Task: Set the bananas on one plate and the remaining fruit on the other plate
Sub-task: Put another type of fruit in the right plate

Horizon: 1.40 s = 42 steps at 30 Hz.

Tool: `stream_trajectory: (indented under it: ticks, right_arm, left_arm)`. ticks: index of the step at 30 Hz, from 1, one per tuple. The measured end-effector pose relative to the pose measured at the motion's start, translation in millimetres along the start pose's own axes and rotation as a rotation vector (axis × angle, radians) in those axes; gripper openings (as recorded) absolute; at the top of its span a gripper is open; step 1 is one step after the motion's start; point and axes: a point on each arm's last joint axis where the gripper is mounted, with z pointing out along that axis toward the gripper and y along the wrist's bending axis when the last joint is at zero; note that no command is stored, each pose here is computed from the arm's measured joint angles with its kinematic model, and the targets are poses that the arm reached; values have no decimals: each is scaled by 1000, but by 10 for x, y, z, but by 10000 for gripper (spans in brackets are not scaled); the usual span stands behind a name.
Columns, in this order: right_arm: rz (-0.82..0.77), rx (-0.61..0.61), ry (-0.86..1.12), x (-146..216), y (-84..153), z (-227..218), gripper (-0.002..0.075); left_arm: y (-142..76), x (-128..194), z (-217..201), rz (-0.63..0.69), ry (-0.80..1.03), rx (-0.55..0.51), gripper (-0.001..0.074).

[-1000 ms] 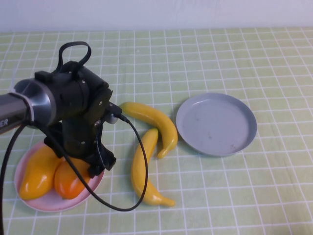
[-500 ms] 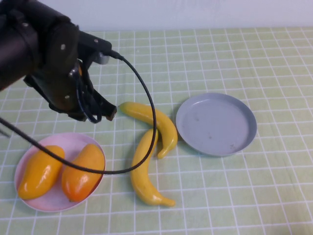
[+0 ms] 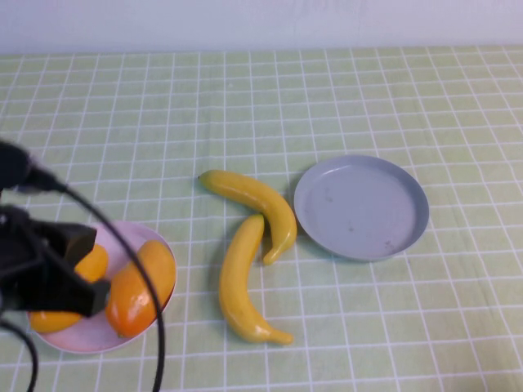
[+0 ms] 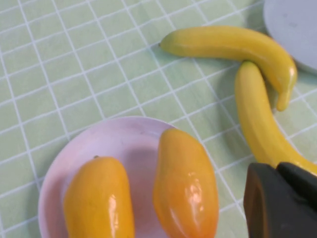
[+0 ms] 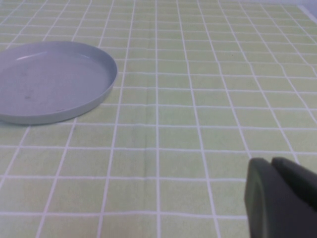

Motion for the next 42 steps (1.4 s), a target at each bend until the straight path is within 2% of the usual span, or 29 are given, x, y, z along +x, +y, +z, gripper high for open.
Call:
stream_trajectory:
  ticks: [6,10,20,26,29,33,37,42]
  right_arm:
    - [0,0,0,0,0,0,-17]
    - [0,0,0,0,0,0,-17]
    - [0,0,0,0,0,0,-17]
    - [0,0,0,0,0,0,-17]
    - [0,0,0,0,0,0,-17]
    - [0,0,0,0,0,0,-17]
    - [0,0,0,0,0,0,-17]
    - [0,0,0,0,0,0,-17]
  left_arm:
    - [7,688,-141,-17,-116,25,3]
    - [10,962,-144,-48,-114,31,3]
    - [-11,1224,15,-16,-213,44,2]
    - [-36,1328,58,48,-433,59,2]
    - [36,1416,1,-22,-518,-5,2]
    - [155,1544,-97,-72,-620,-178,2]
    - [206,1682,-149,-108,-697,-304,2]
    - [216,1778,-134,-143,-651,-344,2]
